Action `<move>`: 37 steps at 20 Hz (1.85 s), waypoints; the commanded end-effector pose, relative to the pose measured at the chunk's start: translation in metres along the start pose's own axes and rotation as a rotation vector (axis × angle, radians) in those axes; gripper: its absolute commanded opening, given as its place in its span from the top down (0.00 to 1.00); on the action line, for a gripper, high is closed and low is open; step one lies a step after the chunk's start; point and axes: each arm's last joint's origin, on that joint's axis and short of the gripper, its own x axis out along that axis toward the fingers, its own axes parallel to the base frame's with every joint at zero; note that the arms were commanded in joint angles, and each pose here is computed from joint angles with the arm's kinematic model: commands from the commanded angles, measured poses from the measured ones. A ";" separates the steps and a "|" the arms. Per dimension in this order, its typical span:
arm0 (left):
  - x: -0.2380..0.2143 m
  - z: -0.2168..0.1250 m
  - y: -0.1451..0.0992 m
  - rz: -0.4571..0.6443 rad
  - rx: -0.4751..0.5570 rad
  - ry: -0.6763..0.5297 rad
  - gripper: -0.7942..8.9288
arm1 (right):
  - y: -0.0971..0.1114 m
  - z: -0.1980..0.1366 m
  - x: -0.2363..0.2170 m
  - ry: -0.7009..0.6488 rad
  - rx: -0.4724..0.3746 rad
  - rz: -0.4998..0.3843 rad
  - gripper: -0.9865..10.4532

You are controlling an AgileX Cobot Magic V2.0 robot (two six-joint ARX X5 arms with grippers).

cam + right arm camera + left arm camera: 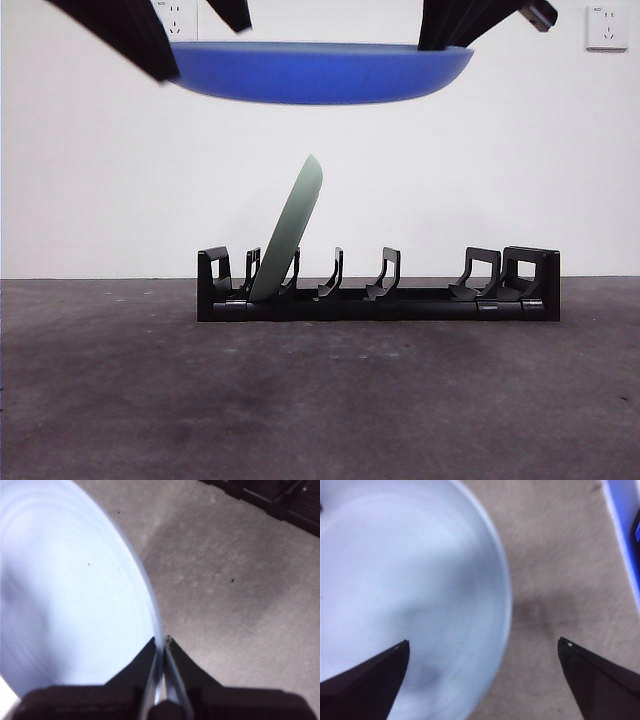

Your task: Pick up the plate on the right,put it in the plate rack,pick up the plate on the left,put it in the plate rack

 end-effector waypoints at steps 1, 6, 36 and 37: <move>0.008 0.003 -0.002 -0.003 0.026 0.029 0.63 | 0.003 -0.003 -0.005 -0.009 -0.010 0.012 0.93; 0.010 0.003 -0.003 -0.008 0.024 0.034 0.84 | 0.005 -0.007 -0.011 -0.010 -0.009 0.025 0.93; 0.027 0.027 0.069 0.086 -0.662 -0.708 0.93 | 0.045 -0.121 -0.175 -0.588 -0.034 -0.189 0.69; 0.033 0.026 0.077 0.111 -0.715 -0.744 0.93 | 0.047 -0.130 -0.180 -0.599 -0.036 -0.189 0.69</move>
